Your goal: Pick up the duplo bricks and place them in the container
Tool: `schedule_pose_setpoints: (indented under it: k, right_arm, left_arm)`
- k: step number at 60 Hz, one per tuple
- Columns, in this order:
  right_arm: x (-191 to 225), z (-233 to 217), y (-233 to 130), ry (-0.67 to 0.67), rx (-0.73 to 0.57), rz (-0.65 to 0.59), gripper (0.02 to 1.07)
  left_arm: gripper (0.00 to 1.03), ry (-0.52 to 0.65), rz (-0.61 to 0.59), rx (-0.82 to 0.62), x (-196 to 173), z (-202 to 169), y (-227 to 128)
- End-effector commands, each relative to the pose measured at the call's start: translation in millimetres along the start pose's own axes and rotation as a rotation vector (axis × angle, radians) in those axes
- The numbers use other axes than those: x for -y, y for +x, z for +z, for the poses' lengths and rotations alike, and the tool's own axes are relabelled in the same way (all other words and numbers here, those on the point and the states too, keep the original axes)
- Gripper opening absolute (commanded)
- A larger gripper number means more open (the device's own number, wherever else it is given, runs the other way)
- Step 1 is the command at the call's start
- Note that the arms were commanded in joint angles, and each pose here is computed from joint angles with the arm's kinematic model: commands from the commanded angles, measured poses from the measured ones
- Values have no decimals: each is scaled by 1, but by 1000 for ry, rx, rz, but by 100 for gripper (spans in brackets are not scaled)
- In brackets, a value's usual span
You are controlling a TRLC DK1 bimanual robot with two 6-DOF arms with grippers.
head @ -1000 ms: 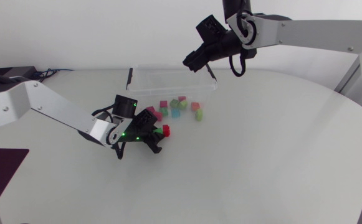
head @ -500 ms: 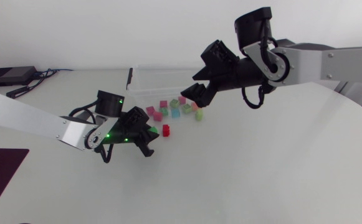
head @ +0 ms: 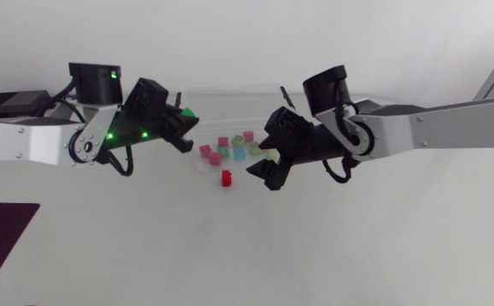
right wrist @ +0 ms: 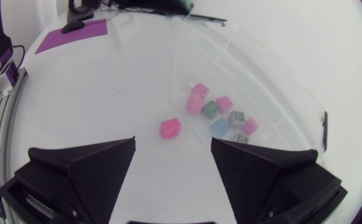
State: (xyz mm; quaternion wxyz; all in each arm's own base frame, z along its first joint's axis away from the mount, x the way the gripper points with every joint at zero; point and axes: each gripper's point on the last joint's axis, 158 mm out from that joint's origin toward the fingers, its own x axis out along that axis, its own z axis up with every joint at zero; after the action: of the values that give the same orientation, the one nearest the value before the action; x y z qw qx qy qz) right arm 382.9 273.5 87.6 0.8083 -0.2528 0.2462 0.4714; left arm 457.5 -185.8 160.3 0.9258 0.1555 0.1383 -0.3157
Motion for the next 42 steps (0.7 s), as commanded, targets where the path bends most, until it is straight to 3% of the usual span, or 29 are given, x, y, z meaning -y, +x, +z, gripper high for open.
schedule_pose_setpoints:
  k: [1, 33, 38, 40, 42]
  right_arm:
    - [-6, -20, 19, -17, -50, 26, 88]
    - [-11, -37, 64, -119, -142, 90, 88]
    - [-9, -41, 70, -144, -161, 93, 88]
    - [-10, -42, 72, -154, -169, 100, 88]
    - [-9, -42, 73, -159, -175, 105, 88]
  left_arm:
    - [20, -52, 33, 61, -22, 24, 9]
    - [21, -116, 202, 117, -81, 42, 74]
    - [35, -126, 209, 118, -85, 41, 81]
    - [50, -125, 218, 114, -86, 40, 84]
    - [59, -124, 221, 113, -86, 40, 86]
